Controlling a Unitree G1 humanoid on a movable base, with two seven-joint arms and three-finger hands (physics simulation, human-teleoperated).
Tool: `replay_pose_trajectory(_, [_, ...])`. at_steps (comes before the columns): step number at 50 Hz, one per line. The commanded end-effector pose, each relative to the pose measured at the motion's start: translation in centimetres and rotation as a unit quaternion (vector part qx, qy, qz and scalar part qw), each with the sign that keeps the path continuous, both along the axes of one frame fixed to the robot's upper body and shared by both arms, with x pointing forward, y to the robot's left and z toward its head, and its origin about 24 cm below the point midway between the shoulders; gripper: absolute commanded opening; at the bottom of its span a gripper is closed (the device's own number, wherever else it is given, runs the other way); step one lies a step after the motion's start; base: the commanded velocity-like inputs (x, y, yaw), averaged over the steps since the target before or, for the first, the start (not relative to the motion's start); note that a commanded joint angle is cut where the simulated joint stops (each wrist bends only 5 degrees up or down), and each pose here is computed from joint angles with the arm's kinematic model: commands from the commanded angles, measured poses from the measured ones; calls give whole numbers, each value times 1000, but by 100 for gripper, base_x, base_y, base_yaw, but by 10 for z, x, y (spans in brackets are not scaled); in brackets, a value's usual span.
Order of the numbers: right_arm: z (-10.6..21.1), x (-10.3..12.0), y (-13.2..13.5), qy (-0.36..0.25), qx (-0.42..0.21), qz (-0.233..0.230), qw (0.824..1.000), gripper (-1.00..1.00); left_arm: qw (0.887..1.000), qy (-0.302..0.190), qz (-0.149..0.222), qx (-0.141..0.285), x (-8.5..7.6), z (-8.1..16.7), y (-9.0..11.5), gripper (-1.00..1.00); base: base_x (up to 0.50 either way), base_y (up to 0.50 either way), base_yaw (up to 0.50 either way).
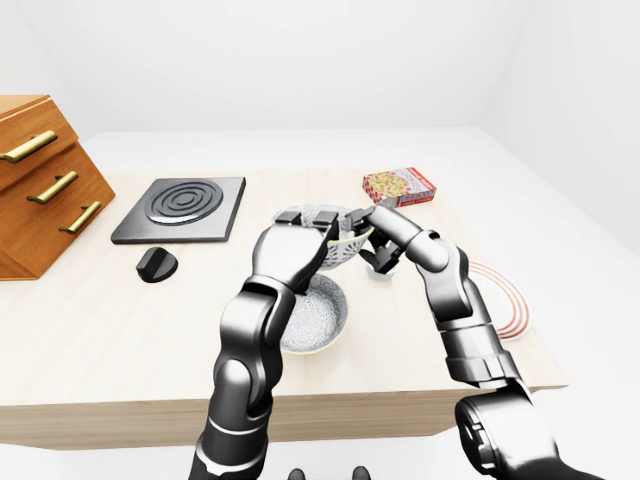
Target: Pick the akita bowl from table center and place it on the plate.
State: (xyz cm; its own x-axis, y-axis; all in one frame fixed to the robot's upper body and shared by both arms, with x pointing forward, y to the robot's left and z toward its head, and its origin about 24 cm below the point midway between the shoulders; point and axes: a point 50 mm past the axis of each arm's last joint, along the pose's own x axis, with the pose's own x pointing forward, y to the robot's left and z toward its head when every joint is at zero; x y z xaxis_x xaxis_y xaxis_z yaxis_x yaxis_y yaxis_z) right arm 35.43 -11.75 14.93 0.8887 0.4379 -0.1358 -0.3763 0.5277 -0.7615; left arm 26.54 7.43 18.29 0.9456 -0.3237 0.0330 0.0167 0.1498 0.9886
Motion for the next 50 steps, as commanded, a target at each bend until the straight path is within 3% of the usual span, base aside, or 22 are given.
replay_pose_trajectory(1, [1, -4, 2, -8, 35, 9, 999, -100, 1000, -13, -5, -3, -2, 6, -2, -100, 0, 0, 0])
replay_pose_trajectory(6, [1, -7, 0, -10, 32, 10, 999, -100, 1000, -11, -4, -3, -2, 5, -2, -100, 0, 0, 0])
replay_pose_trajectory(7, [1, -8, 0, -10, 31, 10, 999, -100, 1000, -10, -3, -3, -2, 4, -2, -97, 0, 0, 0])
replay_pose_trajectory(8, [1, -8, 0, -11, 31, 10, 999, -100, 1000, -10, -3, -3, -2, 5, -2, -81, 0, 0, 0])
replay_pose_trajectory(9, [1, -8, 0, -11, 31, 11, 999, -100, 1000, -10, -3, -3, -2, 5, -2, -49, 0, 0, 0])
replay_pose_trajectory(10, [1, -9, -1, -10, 30, 11, 999, -100, 1000, -10, -3, -3, -2, 4, -2, 4, 0, 0, 0])
replay_pose_trajectory(11, [1, -9, -1, -10, 30, 11, 999, -100, 1000, -10, -2, -3, -2, 4, -2, 90, 0, 0, 0])
replay_pose_trajectory(12, [0, -10, -1, -10, 30, 11, 999, -100, 1000, -9, -2, -3, -2, 4, -2, 100, 0, 0, 0])
replay_pose_trajectory(27, [2, -1, 2, -5, 31, 7, 999, -100, 1000, 3, -11, -29, -3, 2, -4, 100, 0, 0, 0])
replay_pose_trajectory(39, [6, 10, 1, -3, 33, -4, 999, -100, 996, -64, -17, -55, -13, 32, 5, 100, 0, 0, 0])
replay_pose_trajectory(42, [9, 8, -4, -9, 29, -6, 1000, -100, 995, -79, -10, -57, -11, 39, 12, 100, 0, 0, 0])
replay_pose_trajectory(50, [14, 1, -34, -20, 15, -33, 999, -100, 996, -65, 8, -53, -3, 35, 28, 100, 0, 0, 0])
